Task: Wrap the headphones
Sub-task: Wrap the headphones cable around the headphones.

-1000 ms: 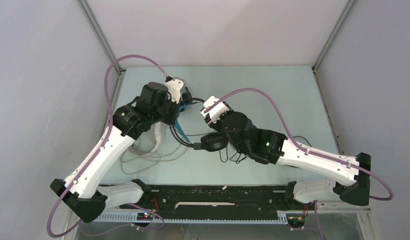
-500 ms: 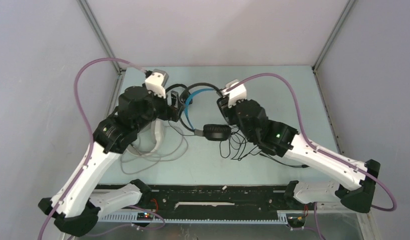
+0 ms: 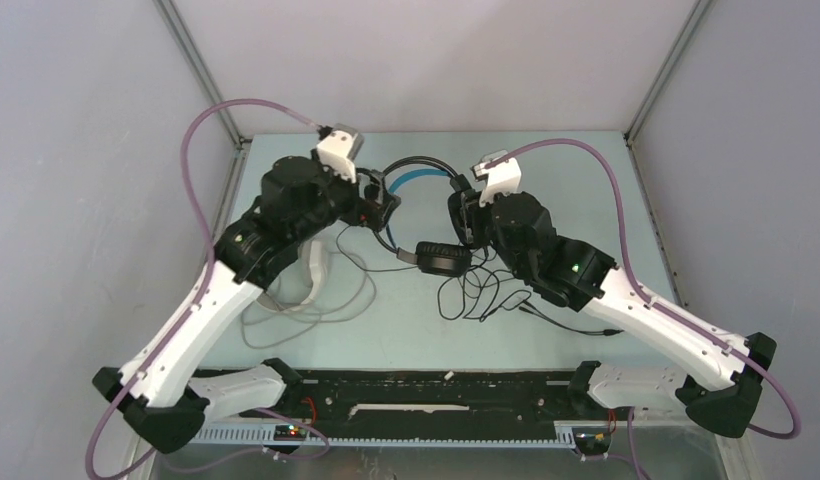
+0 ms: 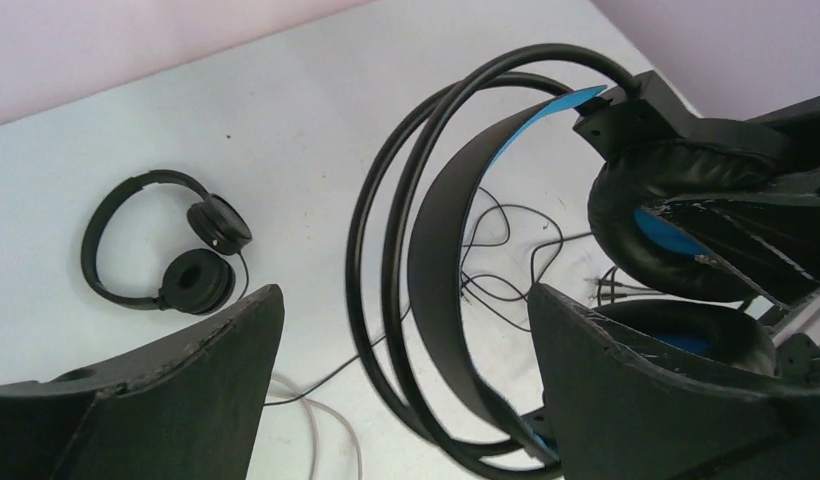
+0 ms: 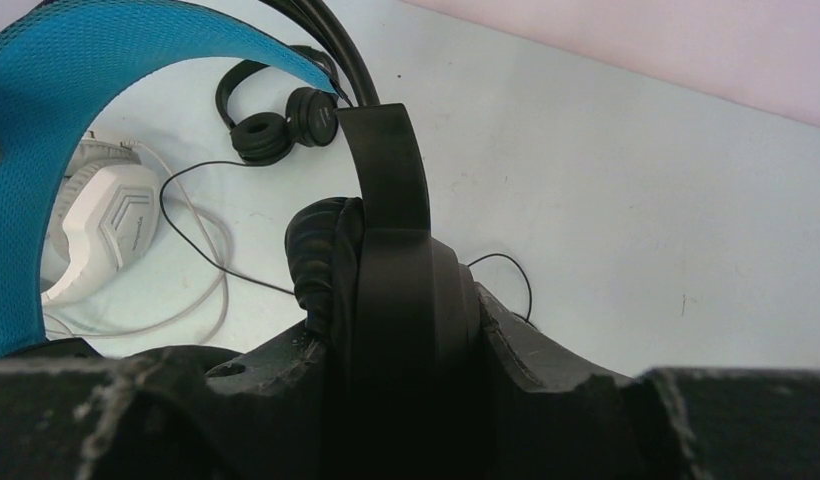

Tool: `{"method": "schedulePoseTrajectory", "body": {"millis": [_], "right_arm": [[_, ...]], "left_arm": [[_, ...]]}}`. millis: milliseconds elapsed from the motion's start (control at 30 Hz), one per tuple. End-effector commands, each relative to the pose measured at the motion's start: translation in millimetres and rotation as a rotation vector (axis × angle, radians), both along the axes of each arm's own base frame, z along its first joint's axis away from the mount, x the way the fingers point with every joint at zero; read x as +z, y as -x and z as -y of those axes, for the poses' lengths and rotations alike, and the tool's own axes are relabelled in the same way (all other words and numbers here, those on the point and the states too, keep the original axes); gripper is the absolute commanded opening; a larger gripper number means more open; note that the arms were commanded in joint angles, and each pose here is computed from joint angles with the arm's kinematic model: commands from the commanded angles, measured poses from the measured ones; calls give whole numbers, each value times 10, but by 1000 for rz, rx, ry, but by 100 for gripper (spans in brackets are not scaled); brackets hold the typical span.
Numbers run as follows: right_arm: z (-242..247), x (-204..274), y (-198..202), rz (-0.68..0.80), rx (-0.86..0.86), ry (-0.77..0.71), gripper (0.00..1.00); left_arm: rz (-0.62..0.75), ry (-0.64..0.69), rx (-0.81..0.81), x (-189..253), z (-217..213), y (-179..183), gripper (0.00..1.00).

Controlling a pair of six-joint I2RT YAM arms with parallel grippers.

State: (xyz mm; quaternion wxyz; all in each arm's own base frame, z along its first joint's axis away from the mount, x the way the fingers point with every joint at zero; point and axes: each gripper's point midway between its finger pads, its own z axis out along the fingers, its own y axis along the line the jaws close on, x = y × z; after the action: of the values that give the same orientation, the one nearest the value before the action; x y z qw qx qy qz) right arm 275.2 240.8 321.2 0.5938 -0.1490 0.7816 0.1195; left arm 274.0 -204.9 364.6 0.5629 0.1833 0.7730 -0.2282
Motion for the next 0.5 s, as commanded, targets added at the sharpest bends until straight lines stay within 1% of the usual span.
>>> {"method": "schedulePoseTrajectory", "body": {"millis": [0, 100, 267, 400, 467], "right_arm": [[-25, 347, -8, 45, -19, -144, 19], [-34, 338, -2, 40, -17, -148, 19], [-33, 336, 10, 39, -12, -144, 19], [-47, 319, 15, 38, 2, -129, 19], [-50, 322, 12, 39, 3, -131, 19]], "left_arm": [[75, -13, -46, 234, 155, -58, 93], [93, -91, 24, 138, 97, -176, 94], [49, -201, 107, -21, 25, -311, 91], [51, -221, 116, -60, 50, -362, 80], [55, -229, 118, -80, 56, -376, 69]]}}
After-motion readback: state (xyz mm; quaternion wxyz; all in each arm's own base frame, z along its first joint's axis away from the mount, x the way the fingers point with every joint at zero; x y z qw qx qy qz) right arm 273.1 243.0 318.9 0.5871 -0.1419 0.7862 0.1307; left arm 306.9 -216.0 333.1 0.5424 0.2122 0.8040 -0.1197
